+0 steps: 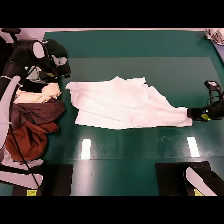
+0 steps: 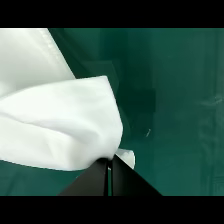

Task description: Fold the shirts.

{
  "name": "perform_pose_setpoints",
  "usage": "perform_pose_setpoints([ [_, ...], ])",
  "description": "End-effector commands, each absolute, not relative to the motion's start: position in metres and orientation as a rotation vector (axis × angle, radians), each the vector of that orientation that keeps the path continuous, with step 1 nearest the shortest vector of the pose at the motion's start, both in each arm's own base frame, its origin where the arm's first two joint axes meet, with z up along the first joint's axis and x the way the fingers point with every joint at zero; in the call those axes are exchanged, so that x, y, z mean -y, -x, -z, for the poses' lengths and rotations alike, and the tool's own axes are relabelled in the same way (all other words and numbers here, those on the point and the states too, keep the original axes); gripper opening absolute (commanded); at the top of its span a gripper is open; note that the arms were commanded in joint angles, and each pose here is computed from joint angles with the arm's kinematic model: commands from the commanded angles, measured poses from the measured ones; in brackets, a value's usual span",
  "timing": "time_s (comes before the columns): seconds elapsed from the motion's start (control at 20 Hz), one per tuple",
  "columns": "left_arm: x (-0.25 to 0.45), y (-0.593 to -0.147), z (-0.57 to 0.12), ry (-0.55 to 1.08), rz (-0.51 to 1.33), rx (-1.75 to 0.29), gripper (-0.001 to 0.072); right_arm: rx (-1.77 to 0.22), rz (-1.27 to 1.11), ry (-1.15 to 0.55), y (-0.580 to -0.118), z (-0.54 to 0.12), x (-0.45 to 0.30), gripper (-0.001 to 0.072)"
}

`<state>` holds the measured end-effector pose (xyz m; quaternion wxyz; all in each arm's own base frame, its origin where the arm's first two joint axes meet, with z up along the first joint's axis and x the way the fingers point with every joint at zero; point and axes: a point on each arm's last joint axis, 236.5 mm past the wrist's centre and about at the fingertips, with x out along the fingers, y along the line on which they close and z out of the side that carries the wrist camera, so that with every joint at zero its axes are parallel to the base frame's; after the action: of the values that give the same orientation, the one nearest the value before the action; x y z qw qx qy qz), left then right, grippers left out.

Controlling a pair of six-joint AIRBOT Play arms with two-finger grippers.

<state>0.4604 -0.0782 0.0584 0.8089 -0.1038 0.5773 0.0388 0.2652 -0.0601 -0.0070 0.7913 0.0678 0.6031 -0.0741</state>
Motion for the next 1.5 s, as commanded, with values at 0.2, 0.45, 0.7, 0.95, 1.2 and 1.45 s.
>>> perform_pose_setpoints([
  [0.2,0.124,-0.381,-0.070,0.129,0.290,-1.394,0.0704,-1.303,0.159,-0.143,-0.264,0.010,0.059,0.0028],
  [0.45,0.134,-0.322,0.007,0.184,0.347,-1.557,0.0703,-1.360,0.152,-0.150,-0.249,0.011,0.055,0.0121],
  [0.7,0.132,-0.312,0.047,0.140,0.393,-1.546,0.0704,-1.226,0.162,-0.132,-0.253,-0.020,0.056,0.0255],
  [0.95,0.120,-0.342,0.051,0.051,0.369,-1.422,0.0643,-1.098,0.170,-0.117,-0.256,-0.048,0.057,0.0254],
  [1.2,0.121,-0.327,0.078,0.017,0.423,-1.526,0.0544,-1.077,0.170,-0.113,-0.249,-0.057,0.055,0.0254],
  [1.45,0.162,-0.325,0.076,0.120,0.605,-1.497,0.0545,-1.096,0.152,-0.139,-0.246,-0.055,0.048,0.0254],
])
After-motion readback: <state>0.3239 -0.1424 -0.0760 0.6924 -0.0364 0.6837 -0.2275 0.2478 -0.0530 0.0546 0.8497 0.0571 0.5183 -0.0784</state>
